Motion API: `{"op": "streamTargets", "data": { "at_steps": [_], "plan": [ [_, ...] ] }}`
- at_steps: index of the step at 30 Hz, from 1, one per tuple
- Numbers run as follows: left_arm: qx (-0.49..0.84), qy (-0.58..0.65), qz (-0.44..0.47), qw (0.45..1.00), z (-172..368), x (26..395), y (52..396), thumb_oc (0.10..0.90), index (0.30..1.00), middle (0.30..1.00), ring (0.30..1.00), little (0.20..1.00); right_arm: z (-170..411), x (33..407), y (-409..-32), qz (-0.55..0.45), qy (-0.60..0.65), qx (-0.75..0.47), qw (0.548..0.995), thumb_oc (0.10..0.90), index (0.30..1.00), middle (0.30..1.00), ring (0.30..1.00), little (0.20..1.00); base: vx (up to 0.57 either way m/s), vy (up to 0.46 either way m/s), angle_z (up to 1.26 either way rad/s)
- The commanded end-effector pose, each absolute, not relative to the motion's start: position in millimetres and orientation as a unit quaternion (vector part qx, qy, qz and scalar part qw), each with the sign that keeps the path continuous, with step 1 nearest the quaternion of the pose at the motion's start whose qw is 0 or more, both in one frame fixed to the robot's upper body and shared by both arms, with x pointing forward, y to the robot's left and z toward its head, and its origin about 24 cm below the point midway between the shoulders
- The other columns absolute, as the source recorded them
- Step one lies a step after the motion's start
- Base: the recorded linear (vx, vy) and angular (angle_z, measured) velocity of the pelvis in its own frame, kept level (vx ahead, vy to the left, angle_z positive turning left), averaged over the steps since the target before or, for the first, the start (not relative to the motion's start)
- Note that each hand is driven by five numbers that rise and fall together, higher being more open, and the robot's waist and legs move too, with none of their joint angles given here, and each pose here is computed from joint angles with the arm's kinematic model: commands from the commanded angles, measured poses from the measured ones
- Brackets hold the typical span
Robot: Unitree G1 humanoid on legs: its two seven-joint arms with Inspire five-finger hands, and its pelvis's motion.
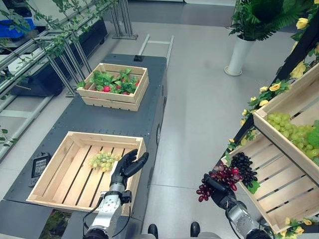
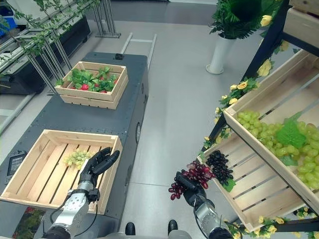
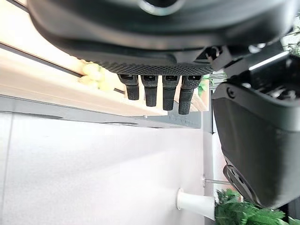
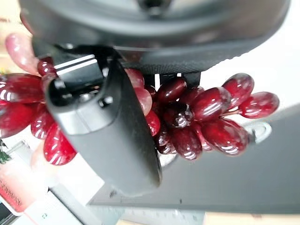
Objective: Pick up the fruits from the basket on one side to the basket on the other side
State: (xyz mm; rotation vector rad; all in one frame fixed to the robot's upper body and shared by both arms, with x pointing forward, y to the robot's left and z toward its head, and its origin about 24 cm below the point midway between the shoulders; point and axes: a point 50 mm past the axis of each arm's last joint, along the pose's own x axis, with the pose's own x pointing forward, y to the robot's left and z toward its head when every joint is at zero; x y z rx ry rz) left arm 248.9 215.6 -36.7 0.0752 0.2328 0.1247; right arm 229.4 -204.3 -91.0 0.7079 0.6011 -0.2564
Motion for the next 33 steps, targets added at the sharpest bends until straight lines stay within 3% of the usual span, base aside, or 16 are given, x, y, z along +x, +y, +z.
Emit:
{"op": "streamTargets", "data": {
  "at_steps": [1,14,25,33],
  "plan": [
    [0.036,-0.033,0.031,0.998,25,300,197,0.800,0.900,0.900,0.900,0.900,-13,293,-245,-0.111,0.081,0.326,0.935,0.400,0.300,0.300,0.300,0.300,-0.14,0.047,-0.15],
    [0.049,-0.105,-0.017,0.993,66,321,169,0.800,0.900,0.900,0.900,0.900,47,312,-293,-0.178,-0.027,0.266,0.947,0.400,0.300,0.300,0.300,0.300,-0.09,0.057,-0.12],
    [0.056,-0.158,-0.039,0.985,102,326,172,0.800,0.900,0.900,0.900,0.900,103,310,-367,-0.296,-0.099,0.254,0.916,0.400,0.300,0.300,0.300,0.300,-0.05,-0.021,0.02],
    [0.067,-0.167,-0.061,0.982,113,325,165,0.800,0.900,0.900,0.900,0.900,143,310,-400,-0.328,-0.099,0.211,0.915,0.400,0.300,0.300,0.300,0.300,0.00,-0.016,0.02]
  ]
}}
